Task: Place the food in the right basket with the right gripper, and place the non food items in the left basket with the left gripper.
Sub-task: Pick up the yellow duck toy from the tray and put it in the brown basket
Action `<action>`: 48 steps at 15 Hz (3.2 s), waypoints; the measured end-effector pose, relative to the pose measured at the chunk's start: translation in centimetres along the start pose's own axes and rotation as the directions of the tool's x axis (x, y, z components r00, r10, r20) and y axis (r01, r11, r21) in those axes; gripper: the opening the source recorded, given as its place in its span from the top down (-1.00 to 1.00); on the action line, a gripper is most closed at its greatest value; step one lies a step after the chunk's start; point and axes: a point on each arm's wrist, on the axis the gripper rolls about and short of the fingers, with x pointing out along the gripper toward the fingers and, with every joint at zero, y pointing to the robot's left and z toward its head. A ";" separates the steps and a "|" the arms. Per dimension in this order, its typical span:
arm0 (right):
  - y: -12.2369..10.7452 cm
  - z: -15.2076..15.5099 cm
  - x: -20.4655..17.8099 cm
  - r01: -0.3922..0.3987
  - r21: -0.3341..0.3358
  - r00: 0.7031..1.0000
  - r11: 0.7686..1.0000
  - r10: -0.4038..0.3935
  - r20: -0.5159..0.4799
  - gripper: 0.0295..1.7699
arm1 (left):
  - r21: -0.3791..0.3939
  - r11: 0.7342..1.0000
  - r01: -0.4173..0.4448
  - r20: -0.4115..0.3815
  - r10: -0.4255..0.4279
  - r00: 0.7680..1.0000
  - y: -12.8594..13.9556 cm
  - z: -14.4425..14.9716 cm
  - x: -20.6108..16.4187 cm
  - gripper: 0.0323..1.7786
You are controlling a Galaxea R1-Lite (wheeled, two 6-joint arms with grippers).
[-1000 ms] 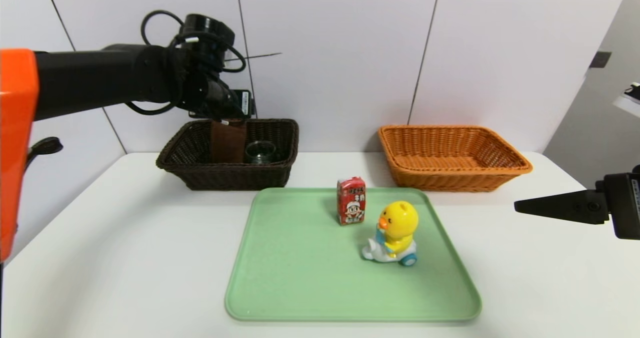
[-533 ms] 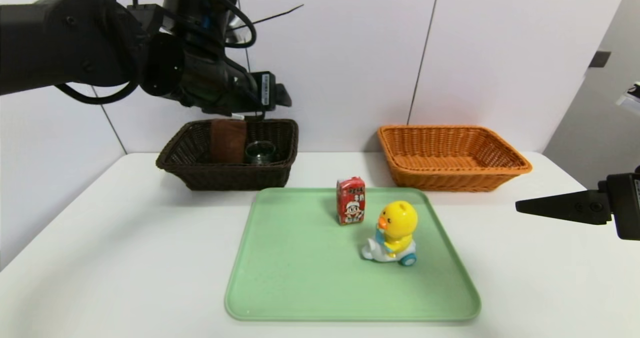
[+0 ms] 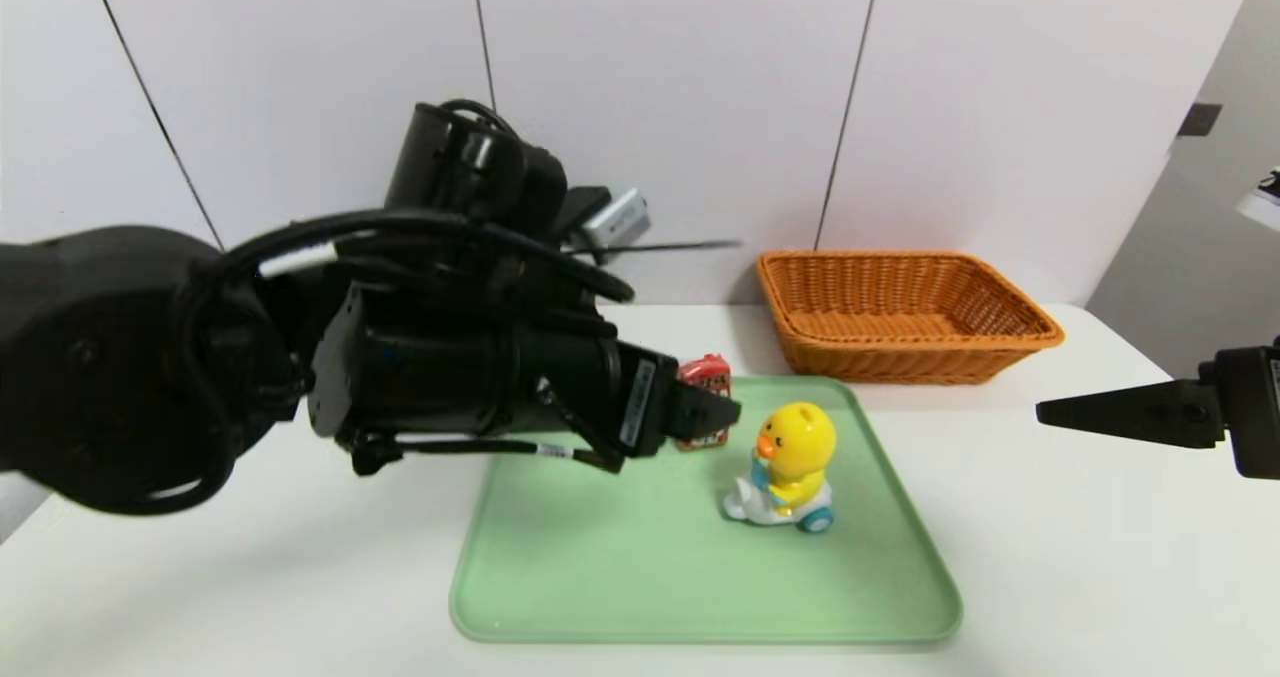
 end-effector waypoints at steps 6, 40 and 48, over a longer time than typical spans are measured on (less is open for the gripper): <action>-0.1 -0.2 0.0 0.003 0.004 1.000 1.000 -0.003 -0.005 -0.92 | 0.198 0.958 0.209 -0.021 -0.209 0.978 -2.6 -5.0 0.4 -0.88; -0.5 -0.8 -0.3 0.026 0.014 1.000 1.000 -0.026 -0.005 -0.92 | 0.346 0.921 0.182 0.039 -0.208 0.977 1.0 -8.0 12.0 -0.90; -0.5 -0.8 -0.5 0.027 0.013 1.000 1.000 -0.027 0.001 -0.92 | 0.348 0.920 0.179 0.065 -0.214 0.975 0.9 -7.1 13.7 -0.90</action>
